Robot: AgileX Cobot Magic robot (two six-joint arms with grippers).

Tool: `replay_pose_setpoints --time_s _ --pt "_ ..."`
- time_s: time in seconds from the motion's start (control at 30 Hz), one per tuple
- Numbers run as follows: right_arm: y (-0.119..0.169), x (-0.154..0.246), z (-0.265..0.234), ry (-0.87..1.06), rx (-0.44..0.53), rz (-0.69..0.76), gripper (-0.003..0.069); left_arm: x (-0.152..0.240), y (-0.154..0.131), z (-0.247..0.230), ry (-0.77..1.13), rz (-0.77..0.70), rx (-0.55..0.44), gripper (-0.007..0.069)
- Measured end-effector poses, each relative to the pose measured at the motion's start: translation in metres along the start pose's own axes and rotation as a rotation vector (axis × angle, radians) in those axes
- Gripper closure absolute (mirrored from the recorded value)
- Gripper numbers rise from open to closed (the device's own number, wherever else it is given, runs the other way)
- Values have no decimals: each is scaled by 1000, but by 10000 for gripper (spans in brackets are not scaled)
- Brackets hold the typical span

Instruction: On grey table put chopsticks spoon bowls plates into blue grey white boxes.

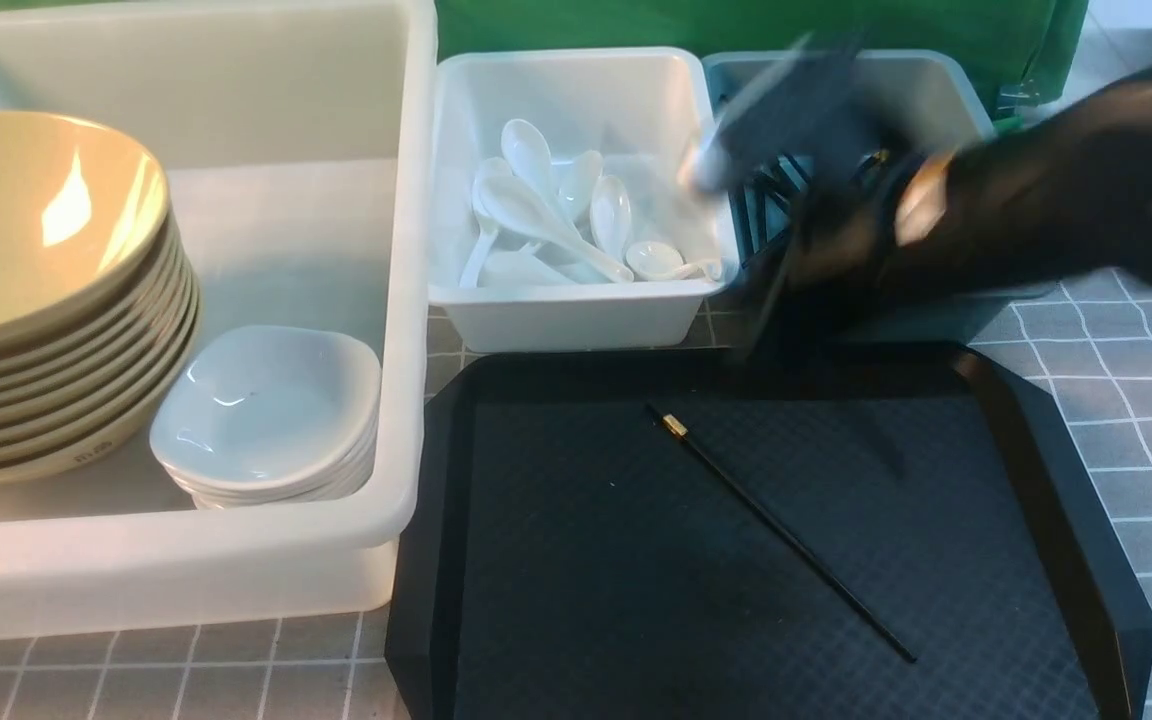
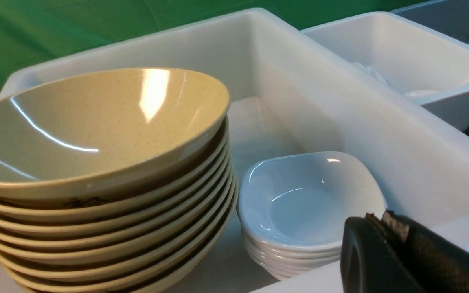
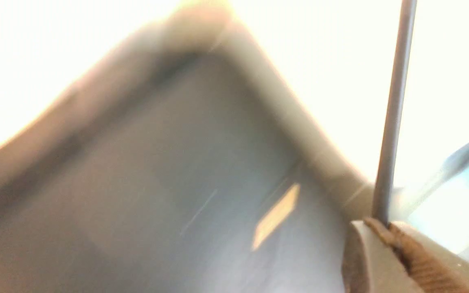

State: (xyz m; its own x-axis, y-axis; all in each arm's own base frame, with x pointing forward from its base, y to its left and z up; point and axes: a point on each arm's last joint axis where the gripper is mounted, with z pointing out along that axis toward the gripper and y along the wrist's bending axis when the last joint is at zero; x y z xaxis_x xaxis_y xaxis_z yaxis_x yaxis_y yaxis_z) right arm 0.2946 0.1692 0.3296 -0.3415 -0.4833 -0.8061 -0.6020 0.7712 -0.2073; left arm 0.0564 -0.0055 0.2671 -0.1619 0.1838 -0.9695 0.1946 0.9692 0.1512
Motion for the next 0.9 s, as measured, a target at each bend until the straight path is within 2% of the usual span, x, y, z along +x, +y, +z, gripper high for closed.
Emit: replay_pose_setpoints --time_s 0.07,0.1,0.17,0.2,0.23,0.3,0.43,0.47,0.53,0.67,0.7,0.73,0.83,0.9 --pt "-30 -16 -1 -246 131 30 605 0 0 0 0 0 0 634" --pt "-32 -15 1 -241 136 32 605 0 0 0 0 0 0 634" --pt "-60 -23 11 -385 226 93 594 0 0 0 0 0 0 634" --pt "-71 -23 20 -393 246 128 582 0 0 0 0 0 0 634" --pt "-76 -21 27 -381 249 143 571 0 0 0 0 0 0 634" --pt "-98 -12 53 -255 253 240 491 0 0 0 0 1 -1 634" --pt "-104 -1 70 15 207 311 353 0 0 0 0 1 -1 634" --pt "-101 1 67 129 179 327 315 0 0 0 0 1 -1 634" --pt "-94 0 60 247 141 332 291 0 0 0 0 1 -1 634" --pt "-53 21 55 528 14 286 286 0 0 0 0 4 -2 634" --pt "-48 22 55 539 3 276 288 0 0 0 0 4 -2 634" --pt "-21 44 61 649 -56 230 293 0 0 0 0 4 -2 634" --pt "25 81 72 743 -143 146 300 0 0 0 0 7 -3 634" --pt "38 94 77 752 -161 119 302 0 0 0 0 7 -3 634"
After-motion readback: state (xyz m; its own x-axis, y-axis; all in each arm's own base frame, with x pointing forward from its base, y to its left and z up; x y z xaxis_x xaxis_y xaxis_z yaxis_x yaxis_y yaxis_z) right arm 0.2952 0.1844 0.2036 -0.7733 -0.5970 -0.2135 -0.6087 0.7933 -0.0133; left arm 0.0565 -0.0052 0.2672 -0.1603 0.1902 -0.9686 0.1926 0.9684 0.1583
